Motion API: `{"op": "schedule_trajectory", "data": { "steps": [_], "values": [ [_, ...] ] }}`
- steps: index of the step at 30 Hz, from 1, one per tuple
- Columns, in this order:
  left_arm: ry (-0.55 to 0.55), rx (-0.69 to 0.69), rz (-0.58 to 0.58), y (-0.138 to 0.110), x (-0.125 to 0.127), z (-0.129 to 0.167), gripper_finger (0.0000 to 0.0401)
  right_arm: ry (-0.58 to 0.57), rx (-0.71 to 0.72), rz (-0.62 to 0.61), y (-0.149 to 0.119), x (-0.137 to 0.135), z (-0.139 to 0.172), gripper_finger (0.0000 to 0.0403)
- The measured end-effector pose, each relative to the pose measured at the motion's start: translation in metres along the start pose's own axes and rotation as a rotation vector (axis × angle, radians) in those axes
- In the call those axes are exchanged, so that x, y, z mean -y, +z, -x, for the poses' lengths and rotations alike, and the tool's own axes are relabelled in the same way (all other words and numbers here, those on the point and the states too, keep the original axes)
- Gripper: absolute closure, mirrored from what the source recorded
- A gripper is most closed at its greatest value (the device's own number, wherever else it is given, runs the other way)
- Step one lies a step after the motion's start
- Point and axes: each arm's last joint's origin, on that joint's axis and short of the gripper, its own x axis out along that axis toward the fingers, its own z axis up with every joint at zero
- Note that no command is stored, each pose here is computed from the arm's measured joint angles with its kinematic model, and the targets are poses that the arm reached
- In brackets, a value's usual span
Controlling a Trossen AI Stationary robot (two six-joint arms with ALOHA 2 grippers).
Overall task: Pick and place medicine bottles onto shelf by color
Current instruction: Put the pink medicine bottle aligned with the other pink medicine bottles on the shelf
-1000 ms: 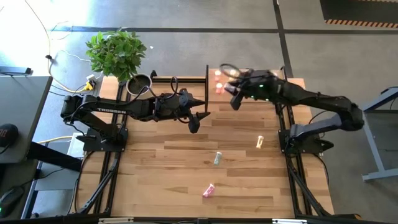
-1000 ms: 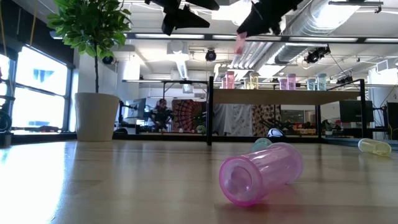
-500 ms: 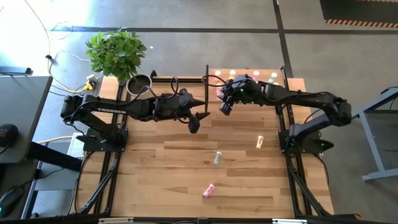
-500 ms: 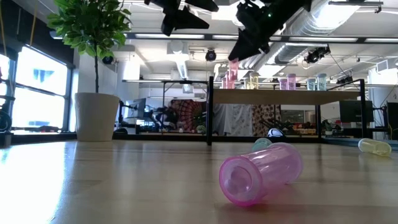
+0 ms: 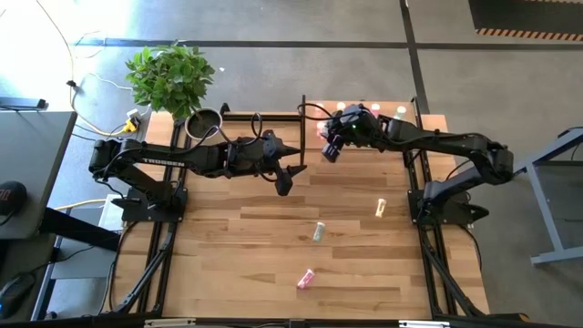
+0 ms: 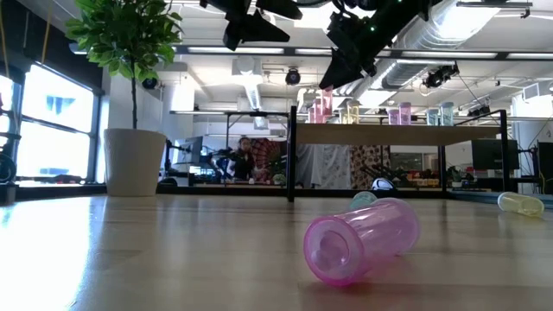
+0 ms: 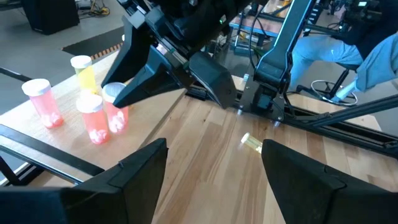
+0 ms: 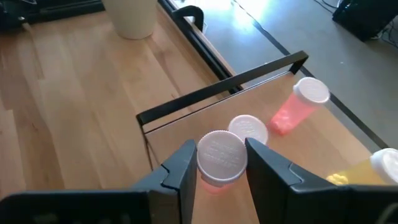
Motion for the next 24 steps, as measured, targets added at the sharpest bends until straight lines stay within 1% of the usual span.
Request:
{"op": "schedule_trajectory", "data": {
  "steps": [12, 19, 24],
  "values": [
    [0.001, 0.001, 0.0, 0.0, 0.0, 0.0, 0.0146, -0.007, 0.02, -0.001, 0.002, 0.002, -0.001, 0.0297],
    [0.01, 0.0, 0.003, 0.001, -0.003, -0.001, 0.0146, -0.008, 0.011, 0.013, 0.0, 0.0, -0.013, 0.0297],
    [0.013, -0.005, 0.002, 0.0, -0.004, -0.001, 0.0146, -0.009, 0.01, 0.018, 0.0, -0.001, -0.015, 0.0297]
  ]
}}
